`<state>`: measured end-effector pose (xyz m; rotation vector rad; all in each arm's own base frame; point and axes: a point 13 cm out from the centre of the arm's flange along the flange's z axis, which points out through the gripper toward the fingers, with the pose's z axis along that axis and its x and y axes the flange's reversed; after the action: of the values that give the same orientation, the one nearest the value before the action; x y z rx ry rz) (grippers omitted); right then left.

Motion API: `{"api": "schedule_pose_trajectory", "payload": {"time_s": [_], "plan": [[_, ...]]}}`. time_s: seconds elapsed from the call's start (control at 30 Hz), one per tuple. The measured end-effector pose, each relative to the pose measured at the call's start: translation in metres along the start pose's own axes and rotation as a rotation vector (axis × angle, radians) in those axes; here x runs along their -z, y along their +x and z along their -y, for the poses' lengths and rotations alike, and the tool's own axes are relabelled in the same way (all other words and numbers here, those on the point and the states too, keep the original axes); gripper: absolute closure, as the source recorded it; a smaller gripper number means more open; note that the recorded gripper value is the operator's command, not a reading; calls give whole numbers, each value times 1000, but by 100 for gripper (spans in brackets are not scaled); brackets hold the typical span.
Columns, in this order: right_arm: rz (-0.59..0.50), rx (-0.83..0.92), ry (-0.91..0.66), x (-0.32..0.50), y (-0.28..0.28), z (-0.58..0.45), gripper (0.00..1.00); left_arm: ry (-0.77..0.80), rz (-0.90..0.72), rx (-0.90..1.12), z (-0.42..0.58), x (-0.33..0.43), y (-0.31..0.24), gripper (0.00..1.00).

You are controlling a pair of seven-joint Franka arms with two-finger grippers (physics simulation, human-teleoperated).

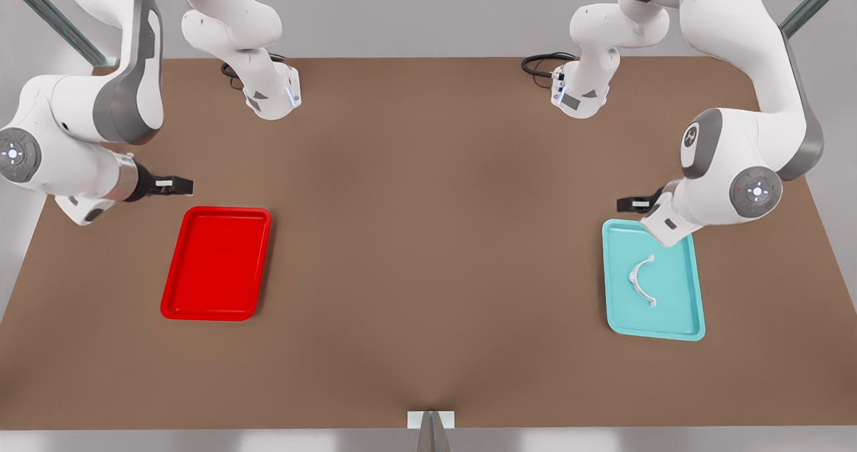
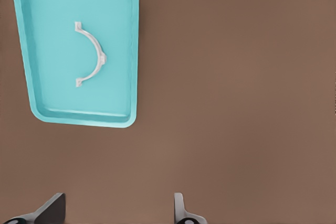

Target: Take the drainage pipe clamp from the left arm, pass it to the right arm, and place it in the plate on the right side

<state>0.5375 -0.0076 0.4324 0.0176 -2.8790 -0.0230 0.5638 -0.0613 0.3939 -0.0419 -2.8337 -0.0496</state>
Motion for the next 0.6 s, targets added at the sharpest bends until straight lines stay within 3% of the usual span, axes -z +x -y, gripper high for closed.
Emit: {"api": "schedule_pose_trajectory", "payload": {"time_s": [0.13, 0.27, 0.37, 0.6], "plan": [[66, 1, -1, 6, -16, 3, 0, -2, 25, 30, -15, -20, -30, 0], [97, 4, -2, 7, -24, 4, 0, 9, -58, 154, -89, -159, -108, 0], [109, 9, 0, 8, -27, 3, 0, 16, -31, 181, -102, -238, -150, 0], [118, 20, 6, 7, -32, 0, 0, 41, 115, 261, -140, -280, -186, 0]]}}
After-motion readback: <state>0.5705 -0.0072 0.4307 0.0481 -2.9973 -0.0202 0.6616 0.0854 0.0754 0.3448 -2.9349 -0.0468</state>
